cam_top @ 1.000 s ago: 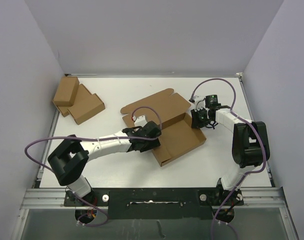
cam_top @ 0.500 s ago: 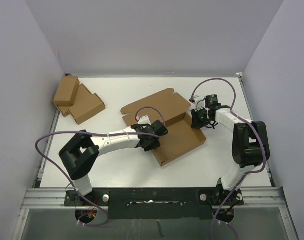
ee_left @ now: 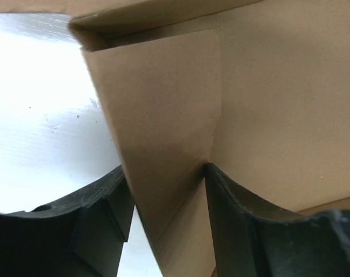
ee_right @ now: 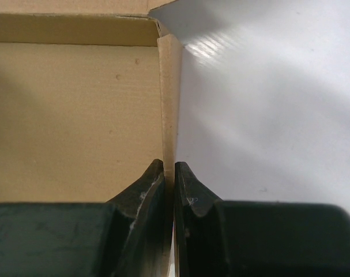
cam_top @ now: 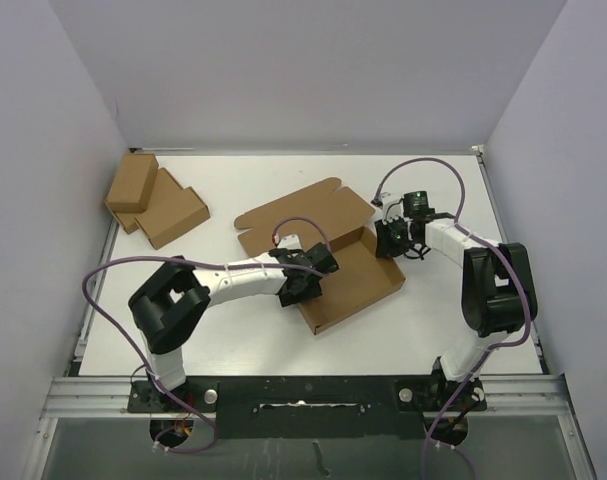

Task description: Fold the paper box

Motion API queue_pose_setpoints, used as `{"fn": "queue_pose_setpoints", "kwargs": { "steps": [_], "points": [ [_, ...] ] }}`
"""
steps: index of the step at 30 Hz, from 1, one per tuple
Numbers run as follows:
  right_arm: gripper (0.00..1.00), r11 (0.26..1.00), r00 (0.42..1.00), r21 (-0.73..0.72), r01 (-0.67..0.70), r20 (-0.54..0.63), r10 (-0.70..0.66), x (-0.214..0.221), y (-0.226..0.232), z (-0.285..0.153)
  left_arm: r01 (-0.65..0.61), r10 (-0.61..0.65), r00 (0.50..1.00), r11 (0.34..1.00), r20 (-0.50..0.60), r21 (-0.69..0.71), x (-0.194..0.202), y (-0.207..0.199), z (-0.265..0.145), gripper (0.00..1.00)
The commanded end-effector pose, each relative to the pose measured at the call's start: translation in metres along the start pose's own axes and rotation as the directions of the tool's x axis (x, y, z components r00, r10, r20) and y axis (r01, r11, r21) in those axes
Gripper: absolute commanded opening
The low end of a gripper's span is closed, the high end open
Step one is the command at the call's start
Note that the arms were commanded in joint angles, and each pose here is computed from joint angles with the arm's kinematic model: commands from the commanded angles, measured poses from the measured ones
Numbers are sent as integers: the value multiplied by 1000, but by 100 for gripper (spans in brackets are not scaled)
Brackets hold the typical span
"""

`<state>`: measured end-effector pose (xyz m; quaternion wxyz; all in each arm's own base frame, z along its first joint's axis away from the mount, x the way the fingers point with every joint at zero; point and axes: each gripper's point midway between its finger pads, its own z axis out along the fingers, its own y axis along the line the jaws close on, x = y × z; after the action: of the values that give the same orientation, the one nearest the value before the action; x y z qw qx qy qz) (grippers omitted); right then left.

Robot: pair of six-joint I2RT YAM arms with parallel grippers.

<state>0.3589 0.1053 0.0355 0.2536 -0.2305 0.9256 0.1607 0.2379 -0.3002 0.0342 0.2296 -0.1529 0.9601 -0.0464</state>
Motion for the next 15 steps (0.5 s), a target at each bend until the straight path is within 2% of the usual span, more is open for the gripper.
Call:
{"fn": "queue_pose_setpoints", "kwargs": {
  "steps": [1, 5, 9, 15],
  "points": [
    [6, 995, 998, -104, 3, 66, 4, -16, 29, -8, -55, 56, 998, 998, 18, -27, -1, 23, 0, 51],
    [6, 995, 997, -103, 6, 71, 1, -17, 29, -9, -48, 38, 997, 987, 66, 152, -11, 5, -19, 65],
    [6, 995, 997, -100, 9, 74, -1, -18, 28, -10, -44, -2, 992, 936, 129, 350, -21, -9, -41, 79],
    [6, 996, 997, -92, 9, 71, -3, -17, 27, -10, -35, -53, 985, 873, 167, 487, -26, -7, -59, 89]
  ]
}}
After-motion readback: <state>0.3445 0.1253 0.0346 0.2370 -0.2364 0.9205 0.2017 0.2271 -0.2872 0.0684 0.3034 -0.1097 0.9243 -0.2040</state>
